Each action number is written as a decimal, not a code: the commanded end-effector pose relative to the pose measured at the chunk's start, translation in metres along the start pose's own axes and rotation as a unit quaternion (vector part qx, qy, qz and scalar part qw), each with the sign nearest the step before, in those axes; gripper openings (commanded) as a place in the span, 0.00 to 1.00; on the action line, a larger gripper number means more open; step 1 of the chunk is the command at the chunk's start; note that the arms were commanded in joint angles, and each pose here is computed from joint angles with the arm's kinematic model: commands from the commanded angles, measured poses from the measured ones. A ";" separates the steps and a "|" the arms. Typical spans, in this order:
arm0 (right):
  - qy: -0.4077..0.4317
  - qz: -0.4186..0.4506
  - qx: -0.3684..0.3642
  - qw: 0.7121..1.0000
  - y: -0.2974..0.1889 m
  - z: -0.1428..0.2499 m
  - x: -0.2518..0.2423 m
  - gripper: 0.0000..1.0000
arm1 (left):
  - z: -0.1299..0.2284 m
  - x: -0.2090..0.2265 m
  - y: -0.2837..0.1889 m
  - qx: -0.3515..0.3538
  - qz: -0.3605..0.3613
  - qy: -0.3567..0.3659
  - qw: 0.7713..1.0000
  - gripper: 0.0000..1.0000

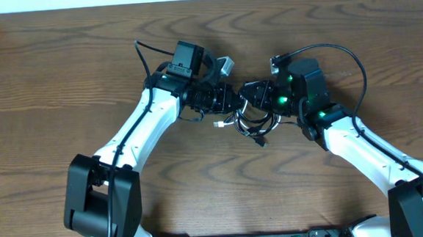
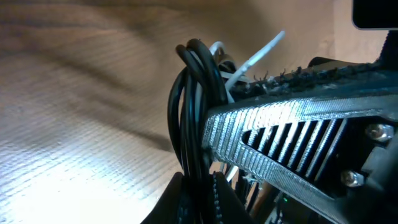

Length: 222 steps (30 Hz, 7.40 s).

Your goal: Untangle cables

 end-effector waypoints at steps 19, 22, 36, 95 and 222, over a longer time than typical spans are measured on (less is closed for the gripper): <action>-0.038 0.043 -0.013 0.998 -0.059 -0.025 -0.035 0.01 | -0.012 -0.010 -0.026 -0.009 0.074 0.003 0.997 0.07; -0.044 0.011 -0.042 0.998 -0.086 -0.040 -0.020 0.01 | -0.012 -0.009 -0.026 -0.009 0.073 0.005 0.997 0.07; -0.019 0.066 -0.050 0.996 -0.121 -0.034 -0.039 0.37 | -0.008 -0.026 -0.030 0.008 0.127 0.002 0.992 0.07; -0.124 -0.134 0.075 0.980 -0.034 0.005 0.002 0.42 | -0.034 -0.053 -0.039 0.001 0.191 -0.139 0.972 0.08; 0.072 0.301 0.105 0.945 -0.180 0.001 -0.131 0.63 | -0.024 -0.134 -0.054 -0.237 -0.009 0.219 0.946 0.08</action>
Point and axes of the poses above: each gripper's point midway between its finger pads, its own y axis out along the fingers, its own x axis along the line the jaws close on, z = x × y, the point moved 2 cm from there along -y, back along the fingers, and after that the axes turned 9 degrees about -y, right-handed, at the moved point
